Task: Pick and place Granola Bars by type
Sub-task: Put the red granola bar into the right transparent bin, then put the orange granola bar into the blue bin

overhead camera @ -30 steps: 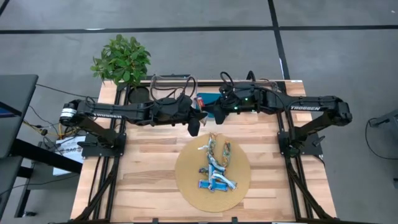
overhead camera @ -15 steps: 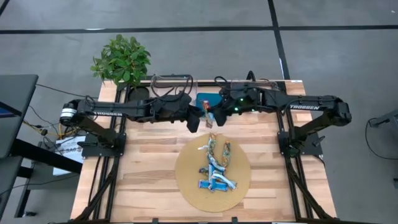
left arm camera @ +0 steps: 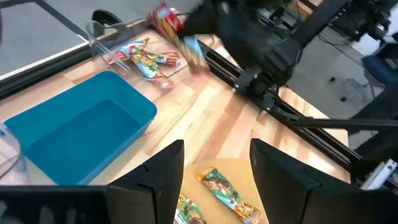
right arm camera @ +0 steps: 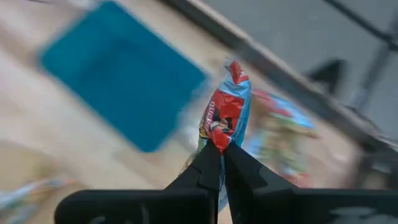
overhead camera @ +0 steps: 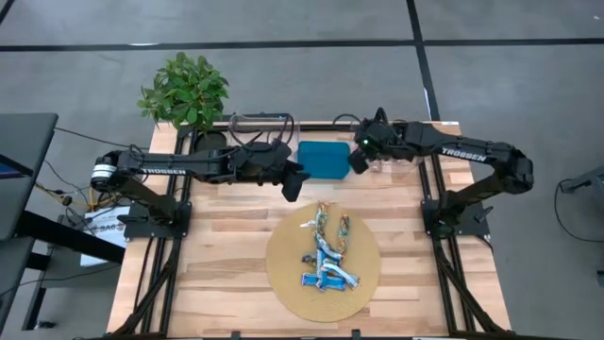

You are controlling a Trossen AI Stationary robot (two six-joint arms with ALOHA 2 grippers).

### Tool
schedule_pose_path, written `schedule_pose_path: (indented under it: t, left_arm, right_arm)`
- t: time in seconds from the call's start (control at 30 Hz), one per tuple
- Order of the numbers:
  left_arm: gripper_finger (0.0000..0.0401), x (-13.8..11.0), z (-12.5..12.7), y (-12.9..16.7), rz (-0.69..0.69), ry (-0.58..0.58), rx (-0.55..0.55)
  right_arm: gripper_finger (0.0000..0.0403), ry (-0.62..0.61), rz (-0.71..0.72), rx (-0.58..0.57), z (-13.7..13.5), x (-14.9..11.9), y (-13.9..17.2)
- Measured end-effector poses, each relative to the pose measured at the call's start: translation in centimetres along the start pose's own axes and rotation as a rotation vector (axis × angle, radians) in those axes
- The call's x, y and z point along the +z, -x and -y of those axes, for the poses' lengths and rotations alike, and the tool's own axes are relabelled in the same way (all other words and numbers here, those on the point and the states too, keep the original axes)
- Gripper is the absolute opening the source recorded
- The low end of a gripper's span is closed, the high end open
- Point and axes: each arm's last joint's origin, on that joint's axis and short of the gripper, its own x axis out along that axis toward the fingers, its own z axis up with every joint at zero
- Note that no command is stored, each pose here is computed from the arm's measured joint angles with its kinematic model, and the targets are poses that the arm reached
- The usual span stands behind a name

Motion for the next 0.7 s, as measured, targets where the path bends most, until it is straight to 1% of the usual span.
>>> schedule_pose_path:
  t: [0.07, 0.17, 0.33, 0.43, 0.53, 0.7]
  left_arm:
    - [0.0176, 0.0, 0.1, 0.0, -0.015, -0.014, -0.026]
    - [0.0176, -0.1, 0.2, 0.0, -0.035, -0.041, -0.062]
    - [0.0176, -0.1, 0.3, 0.0, -0.047, -0.091, -0.090]
    - [0.0176, -0.1, 0.3, 0.0, -0.046, -0.097, -0.090]
    - [0.0176, -0.1, 0.2, 0.0, -0.040, -0.104, -0.080]
    - [0.0176, -0.1, 0.2, 0.0, -0.036, -0.110, -0.072]
  right_arm:
    - [0.0001, -0.006, -0.021, -0.074, 0.9, -0.1, -0.3]
    - [0.0001, -0.031, -0.022, -0.152, 2.1, 0.2, -0.6]
    - [0.0002, -0.078, -0.046, -0.216, 3.9, 0.5, -1.2]
    - [0.0012, -0.104, -0.070, -0.242, 4.9, 0.6, -1.5]
    - [0.0036, -0.132, -0.084, -0.263, 5.8, 0.7, -1.7]
    - [0.0098, -0.127, -0.107, -0.243, 6.9, 1.0, -2.1]
